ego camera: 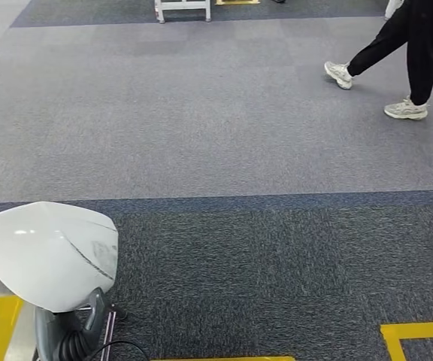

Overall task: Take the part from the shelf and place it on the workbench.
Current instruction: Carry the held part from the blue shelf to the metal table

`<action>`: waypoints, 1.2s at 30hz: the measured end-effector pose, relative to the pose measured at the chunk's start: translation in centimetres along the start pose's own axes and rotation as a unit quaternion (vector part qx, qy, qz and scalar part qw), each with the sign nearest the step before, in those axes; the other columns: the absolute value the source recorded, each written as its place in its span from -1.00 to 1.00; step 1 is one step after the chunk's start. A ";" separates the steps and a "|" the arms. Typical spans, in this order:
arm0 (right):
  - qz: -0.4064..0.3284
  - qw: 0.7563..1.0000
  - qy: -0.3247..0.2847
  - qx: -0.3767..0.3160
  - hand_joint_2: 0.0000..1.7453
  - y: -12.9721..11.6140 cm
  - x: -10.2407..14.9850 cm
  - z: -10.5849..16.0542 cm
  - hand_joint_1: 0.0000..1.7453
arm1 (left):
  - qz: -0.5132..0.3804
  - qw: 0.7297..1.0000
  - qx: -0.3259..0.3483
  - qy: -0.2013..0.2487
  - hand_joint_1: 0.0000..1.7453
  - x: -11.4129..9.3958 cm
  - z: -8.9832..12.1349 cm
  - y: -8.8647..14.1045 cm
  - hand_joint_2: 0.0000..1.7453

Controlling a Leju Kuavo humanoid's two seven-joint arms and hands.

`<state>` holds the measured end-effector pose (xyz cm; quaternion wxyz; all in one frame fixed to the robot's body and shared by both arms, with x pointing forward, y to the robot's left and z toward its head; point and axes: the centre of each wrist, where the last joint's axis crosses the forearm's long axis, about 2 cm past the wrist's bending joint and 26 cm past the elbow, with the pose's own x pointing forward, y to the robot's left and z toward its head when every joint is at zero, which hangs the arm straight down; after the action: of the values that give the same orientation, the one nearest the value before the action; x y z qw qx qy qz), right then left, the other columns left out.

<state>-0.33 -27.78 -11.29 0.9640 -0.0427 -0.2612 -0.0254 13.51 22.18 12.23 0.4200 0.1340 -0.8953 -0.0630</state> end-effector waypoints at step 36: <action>0.001 1.000 -0.002 0.006 1.00 0.4 0.0 0.1 -1.00 | 0.014 1.000 0.001 0.003 1.00 0.0 0.0 -0.1 1.00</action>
<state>-0.39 -27.40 -11.24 0.9637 -0.0370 -0.2633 -0.0231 13.47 22.12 12.21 0.4234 0.1223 -0.8959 -0.0562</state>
